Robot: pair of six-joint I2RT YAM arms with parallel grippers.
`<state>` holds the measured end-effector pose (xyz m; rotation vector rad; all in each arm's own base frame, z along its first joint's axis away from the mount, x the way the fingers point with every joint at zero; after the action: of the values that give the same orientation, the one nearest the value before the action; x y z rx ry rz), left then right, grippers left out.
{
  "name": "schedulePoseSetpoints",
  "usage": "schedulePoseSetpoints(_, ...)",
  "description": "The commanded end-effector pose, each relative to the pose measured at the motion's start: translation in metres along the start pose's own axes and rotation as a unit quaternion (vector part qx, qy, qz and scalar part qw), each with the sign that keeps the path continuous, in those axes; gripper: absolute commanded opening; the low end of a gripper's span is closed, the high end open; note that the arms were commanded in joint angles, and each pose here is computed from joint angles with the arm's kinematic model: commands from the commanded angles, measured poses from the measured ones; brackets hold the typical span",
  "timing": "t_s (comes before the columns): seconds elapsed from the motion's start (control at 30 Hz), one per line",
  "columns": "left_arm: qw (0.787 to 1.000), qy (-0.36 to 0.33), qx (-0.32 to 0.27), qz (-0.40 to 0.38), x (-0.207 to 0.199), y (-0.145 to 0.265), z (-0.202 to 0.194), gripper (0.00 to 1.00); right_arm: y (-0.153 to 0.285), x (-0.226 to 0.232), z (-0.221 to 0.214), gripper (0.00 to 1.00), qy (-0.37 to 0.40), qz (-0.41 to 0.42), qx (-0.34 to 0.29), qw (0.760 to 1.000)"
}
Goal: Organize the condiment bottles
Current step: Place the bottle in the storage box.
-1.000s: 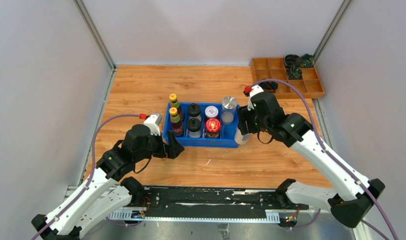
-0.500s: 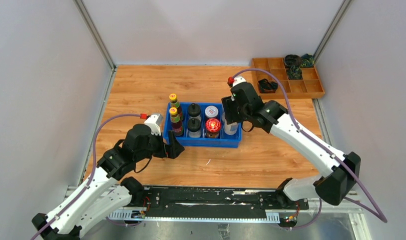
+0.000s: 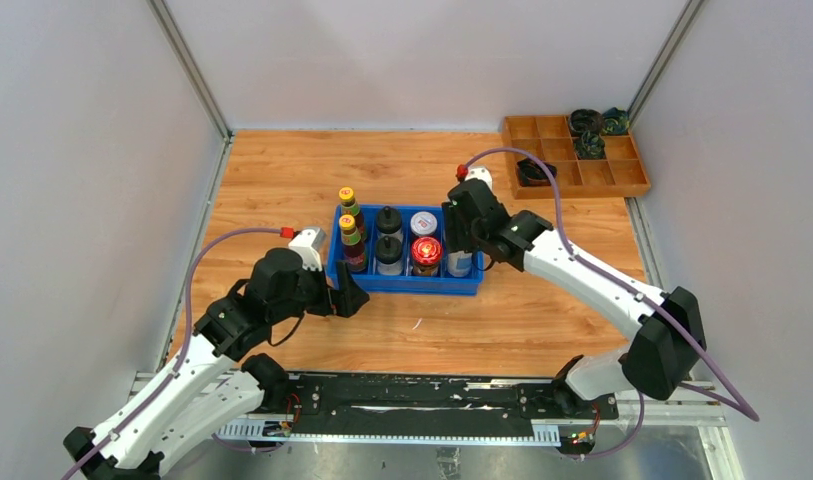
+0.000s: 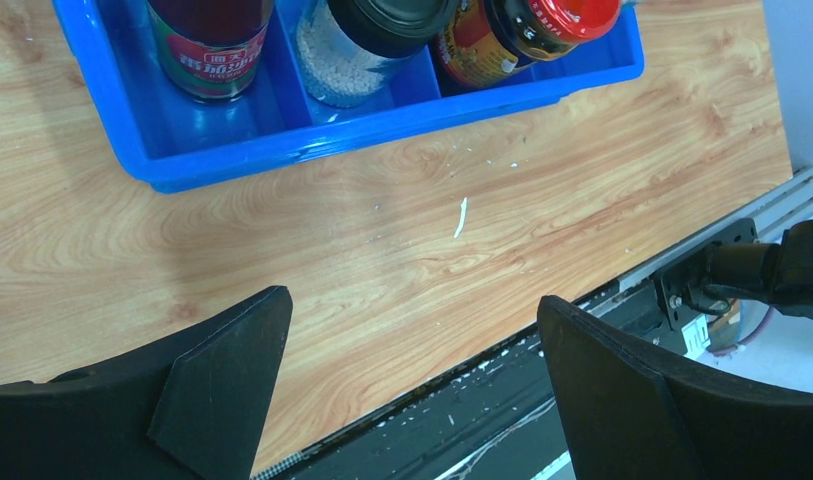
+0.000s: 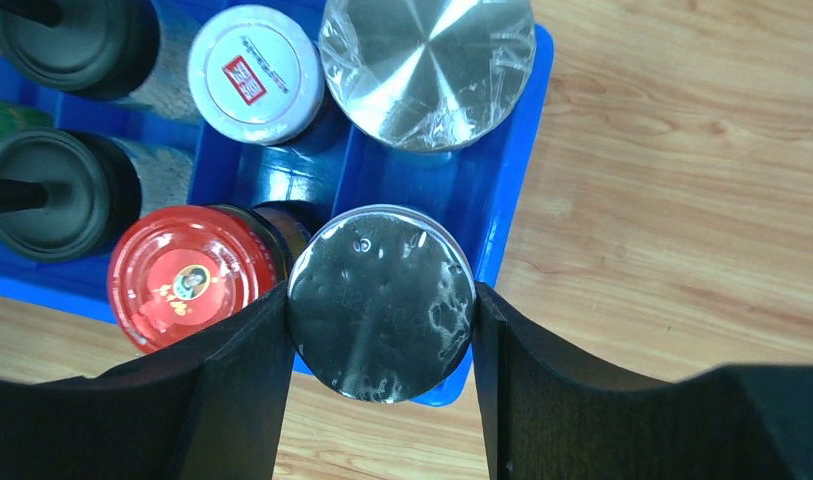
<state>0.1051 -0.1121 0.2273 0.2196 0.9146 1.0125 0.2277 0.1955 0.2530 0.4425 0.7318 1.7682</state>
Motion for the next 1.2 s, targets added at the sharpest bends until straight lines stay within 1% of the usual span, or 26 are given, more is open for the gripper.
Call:
schedulePoseSetpoints(0.0,1.000,-0.004,-0.008,-0.013,-0.003,0.004,0.001,1.00,-0.009,0.009,-0.007,0.50,-0.028,0.004,-0.007,1.000)
schedulePoseSetpoints(0.23,1.000,-0.002,-0.009,-0.015,-0.003,0.005,0.001,1.00,-0.018,0.010,-0.018,0.52,-0.036,-0.003,0.006,0.999)
schedulePoseSetpoints(0.47,1.000,-0.002,-0.009,-0.018,-0.003,0.006,0.001,1.00,-0.024,0.012,-0.024,0.52,-0.041,-0.002,0.006,0.999)
schedulePoseSetpoints(0.57,1.000,-0.002,-0.010,-0.019,-0.003,0.007,0.000,1.00,-0.025,0.013,-0.025,0.55,-0.041,0.001,0.009,0.999)
schedulePoseSetpoints(0.7,1.000,-0.001,-0.010,-0.020,-0.003,0.008,-0.001,1.00,-0.022,0.013,-0.027,0.64,-0.039,0.002,0.011,0.999)
schedulePoseSetpoints(0.8,1.000,0.000,-0.011,-0.021,-0.002,0.008,-0.001,1.00,-0.019,0.011,-0.028,0.75,-0.034,0.000,0.015,0.999)
schedulePoseSetpoints(0.87,1.000,0.000,-0.011,-0.021,-0.002,0.008,-0.001,1.00,-0.016,0.009,-0.029,0.87,-0.029,-0.001,0.016,0.999)
schedulePoseSetpoints(0.93,1.000,0.000,-0.011,-0.022,-0.003,0.008,-0.001,1.00,-0.013,0.007,-0.029,0.92,-0.025,-0.002,0.014,1.000)
schedulePoseSetpoints(1.03,1.000,0.000,-0.011,-0.022,-0.003,0.008,-0.001,1.00,-0.007,0.003,-0.026,0.92,-0.007,-0.006,0.004,1.000)
schedulePoseSetpoints(1.17,1.000,-0.001,-0.011,-0.022,-0.003,0.009,-0.001,1.00,0.003,-0.005,-0.015,0.86,0.040,-0.015,-0.020,0.999)
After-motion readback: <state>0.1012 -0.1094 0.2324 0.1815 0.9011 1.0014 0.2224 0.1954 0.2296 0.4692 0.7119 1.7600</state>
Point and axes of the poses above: each gripper's point midway between its finger pads, its own y axis back along the fingers, its own x axis along the line the jaws close on, z = x × y, the point moved 10 cm from there along y, back along the fingers, and after that the axes turned 8 degrees about y, right-handed, at the moved point
